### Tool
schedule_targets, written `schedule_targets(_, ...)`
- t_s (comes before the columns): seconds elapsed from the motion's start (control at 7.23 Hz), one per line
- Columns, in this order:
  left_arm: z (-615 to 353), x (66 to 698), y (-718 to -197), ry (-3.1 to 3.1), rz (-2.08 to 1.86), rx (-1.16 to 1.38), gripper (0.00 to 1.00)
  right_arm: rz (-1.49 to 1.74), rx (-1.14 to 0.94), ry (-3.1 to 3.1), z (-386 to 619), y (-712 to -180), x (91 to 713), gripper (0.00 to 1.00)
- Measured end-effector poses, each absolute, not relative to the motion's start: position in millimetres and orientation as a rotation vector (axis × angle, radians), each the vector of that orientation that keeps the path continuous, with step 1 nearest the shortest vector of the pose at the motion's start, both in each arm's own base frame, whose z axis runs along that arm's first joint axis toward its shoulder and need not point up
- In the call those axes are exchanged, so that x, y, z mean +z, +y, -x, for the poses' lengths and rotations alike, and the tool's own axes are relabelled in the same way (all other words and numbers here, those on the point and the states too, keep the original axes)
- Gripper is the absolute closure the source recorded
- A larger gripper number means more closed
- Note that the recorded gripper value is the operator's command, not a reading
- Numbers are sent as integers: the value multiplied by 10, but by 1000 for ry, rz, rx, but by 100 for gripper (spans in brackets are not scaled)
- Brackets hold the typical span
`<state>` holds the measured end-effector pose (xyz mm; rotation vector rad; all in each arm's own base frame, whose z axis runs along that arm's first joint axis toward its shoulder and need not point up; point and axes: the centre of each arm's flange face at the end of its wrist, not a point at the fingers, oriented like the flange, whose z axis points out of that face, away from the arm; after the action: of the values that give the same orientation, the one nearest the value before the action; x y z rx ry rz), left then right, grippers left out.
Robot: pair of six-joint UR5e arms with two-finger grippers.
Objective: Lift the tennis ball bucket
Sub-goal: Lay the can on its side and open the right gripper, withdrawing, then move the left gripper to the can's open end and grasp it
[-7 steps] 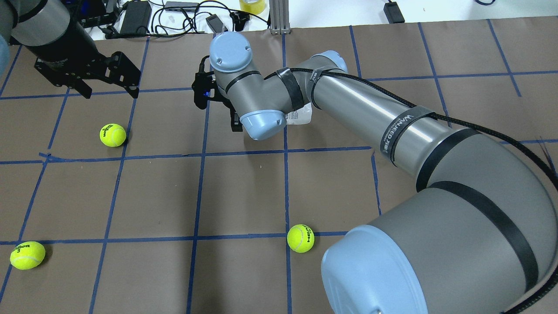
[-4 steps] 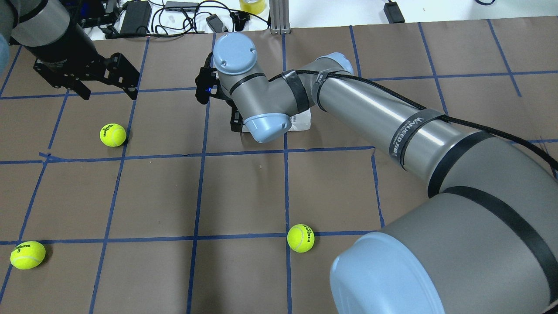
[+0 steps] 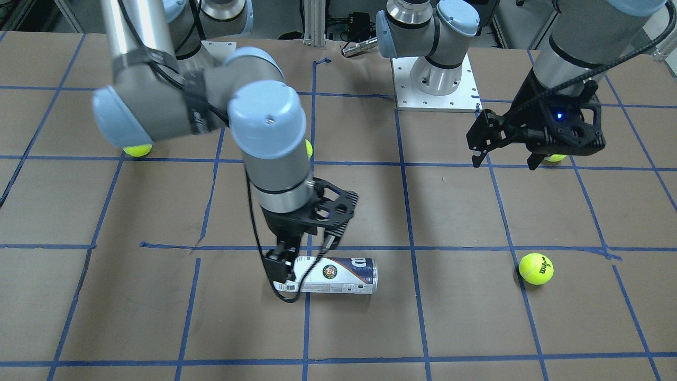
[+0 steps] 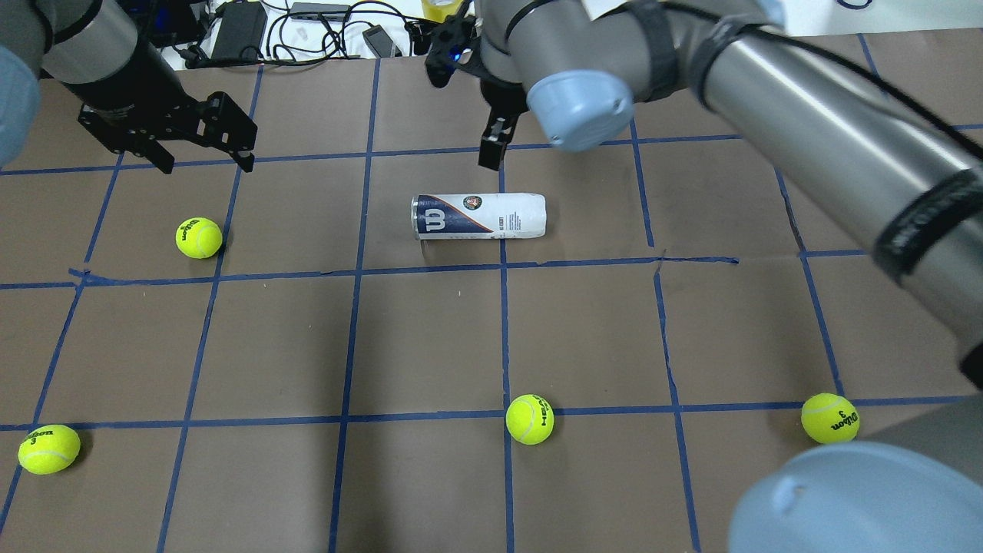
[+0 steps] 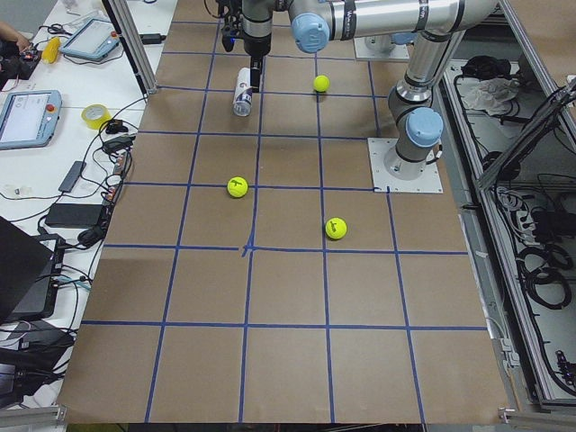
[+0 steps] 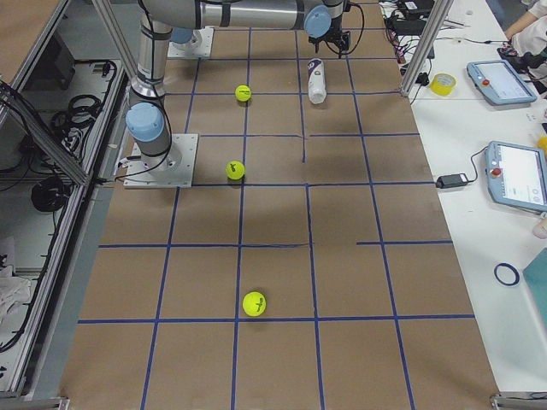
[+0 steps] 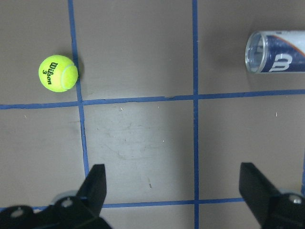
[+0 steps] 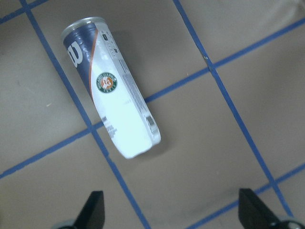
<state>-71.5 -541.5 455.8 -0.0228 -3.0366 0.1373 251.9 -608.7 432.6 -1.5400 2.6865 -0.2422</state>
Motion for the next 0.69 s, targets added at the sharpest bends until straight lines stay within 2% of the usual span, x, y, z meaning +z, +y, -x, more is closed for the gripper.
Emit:
schedule_targets(0.28, 851, 4100, -5744, -2865, -35, 244, 0, 1166, -222, 2869, -1859, -5854, 4885, 0)
schedule_targets(0.69, 1050, 3299, -6092, -2671, -31, 263, 1, 582, -182, 3091, -1496, -5627, 5181, 0)
